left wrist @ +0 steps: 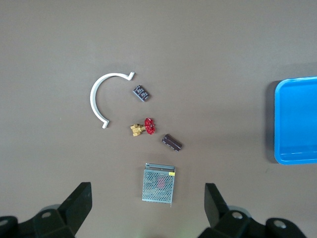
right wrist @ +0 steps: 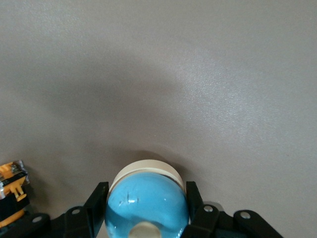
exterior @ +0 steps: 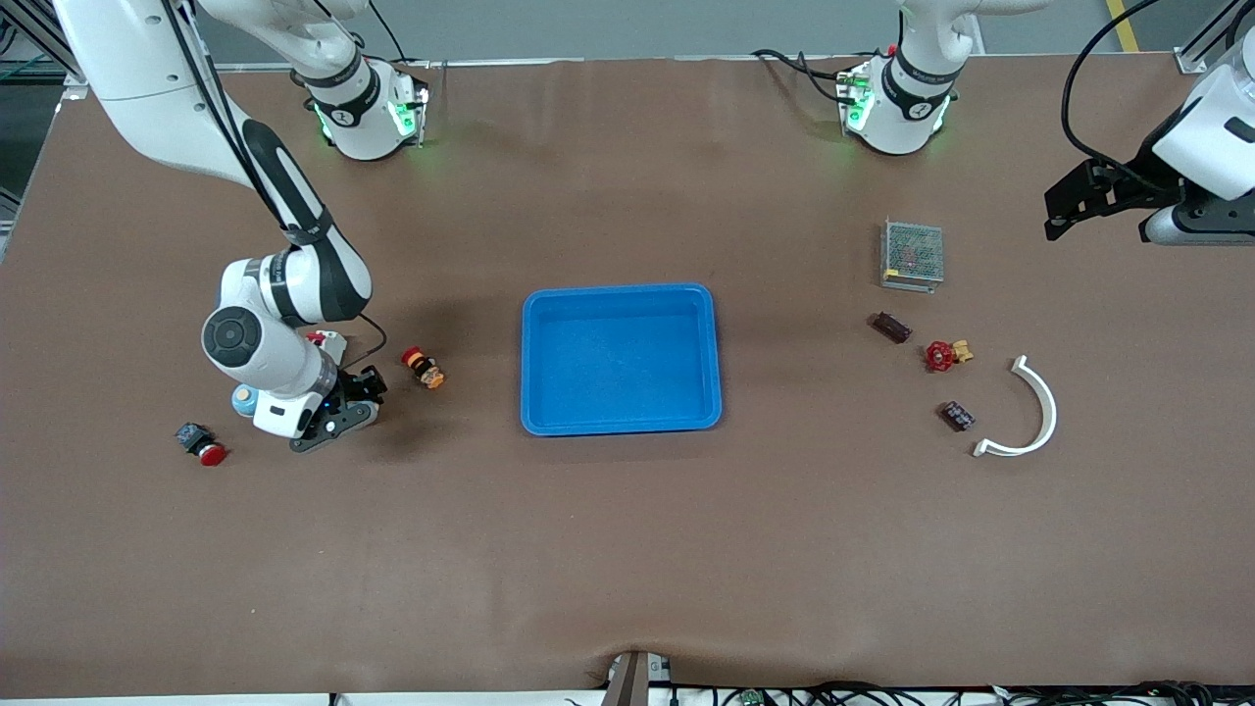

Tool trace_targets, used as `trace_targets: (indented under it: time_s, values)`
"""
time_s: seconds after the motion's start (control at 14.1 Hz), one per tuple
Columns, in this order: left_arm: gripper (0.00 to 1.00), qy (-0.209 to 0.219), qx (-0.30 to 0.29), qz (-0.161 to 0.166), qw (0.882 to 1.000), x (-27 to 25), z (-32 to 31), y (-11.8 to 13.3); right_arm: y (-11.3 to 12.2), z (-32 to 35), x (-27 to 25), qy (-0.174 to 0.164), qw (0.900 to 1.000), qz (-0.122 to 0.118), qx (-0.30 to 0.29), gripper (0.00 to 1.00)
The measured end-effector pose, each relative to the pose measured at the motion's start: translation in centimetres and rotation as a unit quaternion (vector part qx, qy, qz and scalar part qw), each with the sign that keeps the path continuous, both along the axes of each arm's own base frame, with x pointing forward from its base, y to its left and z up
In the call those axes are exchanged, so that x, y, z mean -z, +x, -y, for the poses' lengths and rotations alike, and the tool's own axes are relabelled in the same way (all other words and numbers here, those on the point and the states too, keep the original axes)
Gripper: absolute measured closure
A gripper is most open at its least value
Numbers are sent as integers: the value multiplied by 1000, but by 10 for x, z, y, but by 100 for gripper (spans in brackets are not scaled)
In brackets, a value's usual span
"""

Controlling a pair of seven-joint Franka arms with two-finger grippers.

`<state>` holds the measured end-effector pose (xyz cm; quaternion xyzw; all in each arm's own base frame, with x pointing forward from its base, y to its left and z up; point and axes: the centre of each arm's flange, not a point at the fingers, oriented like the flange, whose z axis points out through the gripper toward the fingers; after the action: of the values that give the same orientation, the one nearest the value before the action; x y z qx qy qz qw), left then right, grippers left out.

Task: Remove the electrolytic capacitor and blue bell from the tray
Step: 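Lower the bell beside the first bell and open the right gripper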

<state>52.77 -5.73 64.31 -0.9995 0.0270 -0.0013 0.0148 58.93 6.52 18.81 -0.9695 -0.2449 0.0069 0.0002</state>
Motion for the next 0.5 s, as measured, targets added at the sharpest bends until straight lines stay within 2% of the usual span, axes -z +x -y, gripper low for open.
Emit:
trace_targets:
  time_s: [0.5]
  values:
    - [0,0,-2,-2,1000,2,-2,1,-1,-2,13,3,1000,3,-1,32]
